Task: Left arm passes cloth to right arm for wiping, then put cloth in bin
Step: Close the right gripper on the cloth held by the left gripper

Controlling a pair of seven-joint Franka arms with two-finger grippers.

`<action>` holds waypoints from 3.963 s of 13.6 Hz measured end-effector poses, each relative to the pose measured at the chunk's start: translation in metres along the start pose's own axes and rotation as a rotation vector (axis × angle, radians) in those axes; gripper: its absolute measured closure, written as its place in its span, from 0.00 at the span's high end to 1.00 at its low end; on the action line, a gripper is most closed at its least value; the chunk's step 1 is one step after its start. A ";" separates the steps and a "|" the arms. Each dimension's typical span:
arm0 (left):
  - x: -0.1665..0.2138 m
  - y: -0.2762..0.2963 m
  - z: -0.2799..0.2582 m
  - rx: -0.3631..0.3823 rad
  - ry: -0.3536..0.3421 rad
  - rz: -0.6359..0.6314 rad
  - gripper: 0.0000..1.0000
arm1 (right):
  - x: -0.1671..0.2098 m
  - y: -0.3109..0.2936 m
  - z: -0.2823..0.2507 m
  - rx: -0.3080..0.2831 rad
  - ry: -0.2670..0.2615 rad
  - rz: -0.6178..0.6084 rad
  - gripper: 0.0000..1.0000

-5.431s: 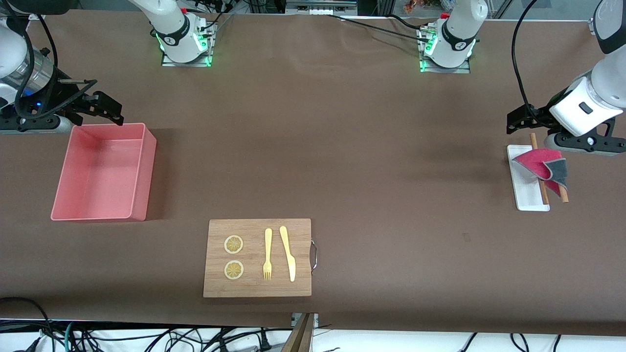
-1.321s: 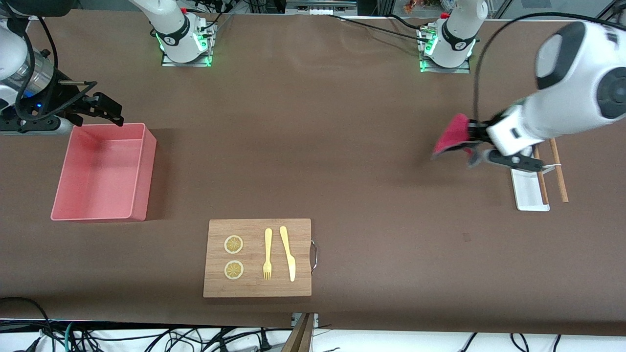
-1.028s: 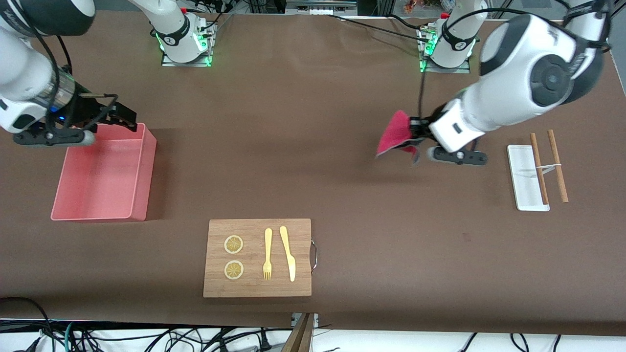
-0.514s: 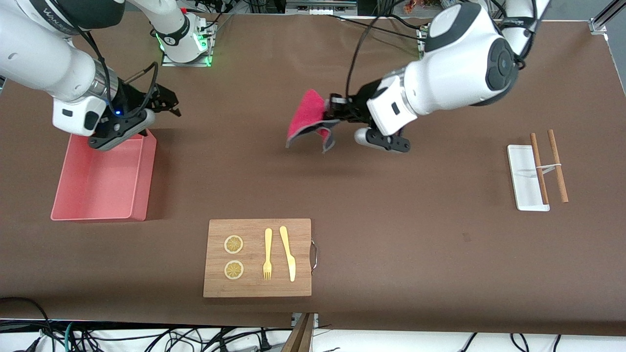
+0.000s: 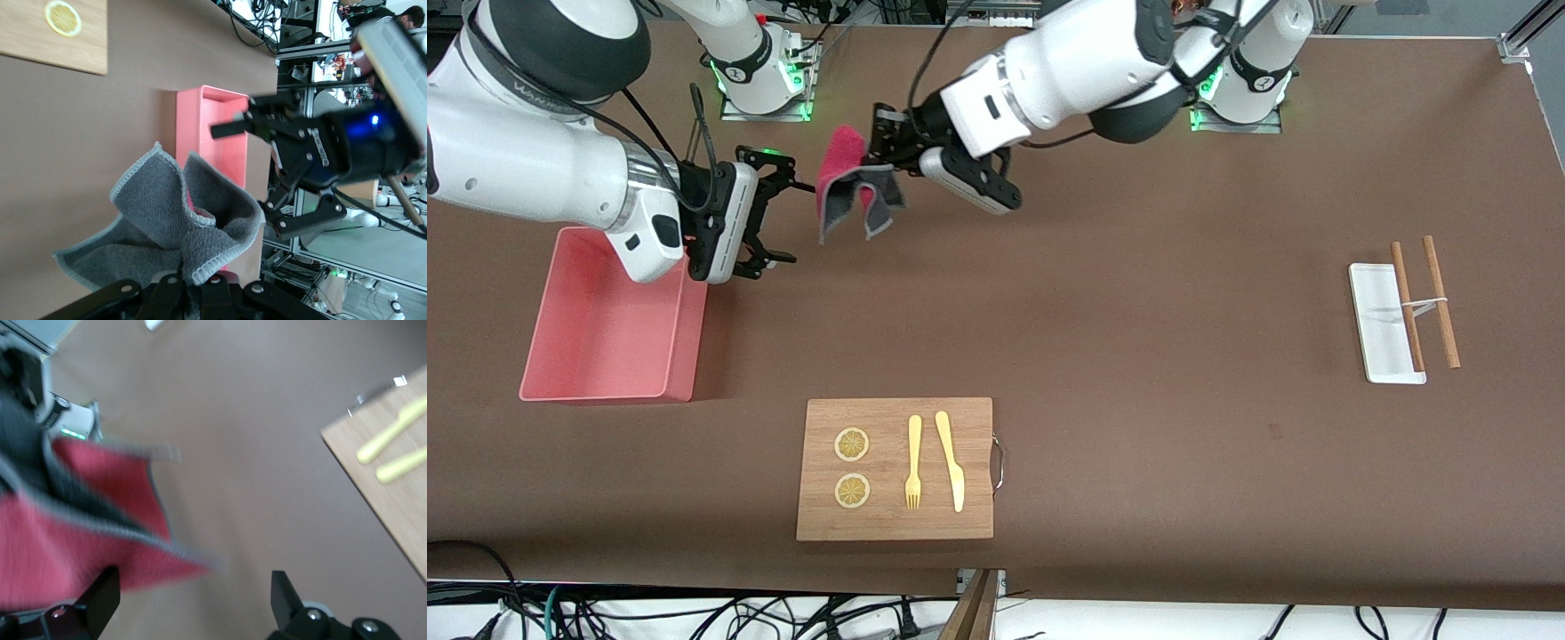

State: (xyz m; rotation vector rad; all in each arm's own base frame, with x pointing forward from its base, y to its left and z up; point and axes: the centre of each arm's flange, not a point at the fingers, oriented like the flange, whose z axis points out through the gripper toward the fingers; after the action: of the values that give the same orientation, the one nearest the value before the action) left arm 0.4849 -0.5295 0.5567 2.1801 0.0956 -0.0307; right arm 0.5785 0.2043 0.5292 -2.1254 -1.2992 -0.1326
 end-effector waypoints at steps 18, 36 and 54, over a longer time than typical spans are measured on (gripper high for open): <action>0.007 0.002 -0.009 -0.008 0.022 -0.006 0.06 | -0.011 -0.013 -0.012 0.205 0.045 -0.527 1.00; 0.008 0.003 -0.012 -0.009 0.027 -0.007 0.06 | 0.017 -0.005 0.031 0.189 0.060 -0.589 1.00; 0.009 0.002 -0.013 -0.007 0.028 -0.009 0.31 | 0.001 0.019 0.016 0.160 0.054 -0.458 0.02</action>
State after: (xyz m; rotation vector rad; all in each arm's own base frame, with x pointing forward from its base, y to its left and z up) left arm 0.4936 -0.5195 0.5659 2.1736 0.1211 -0.0045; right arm 0.5916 0.2084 0.5081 -1.6524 -1.6849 -0.2647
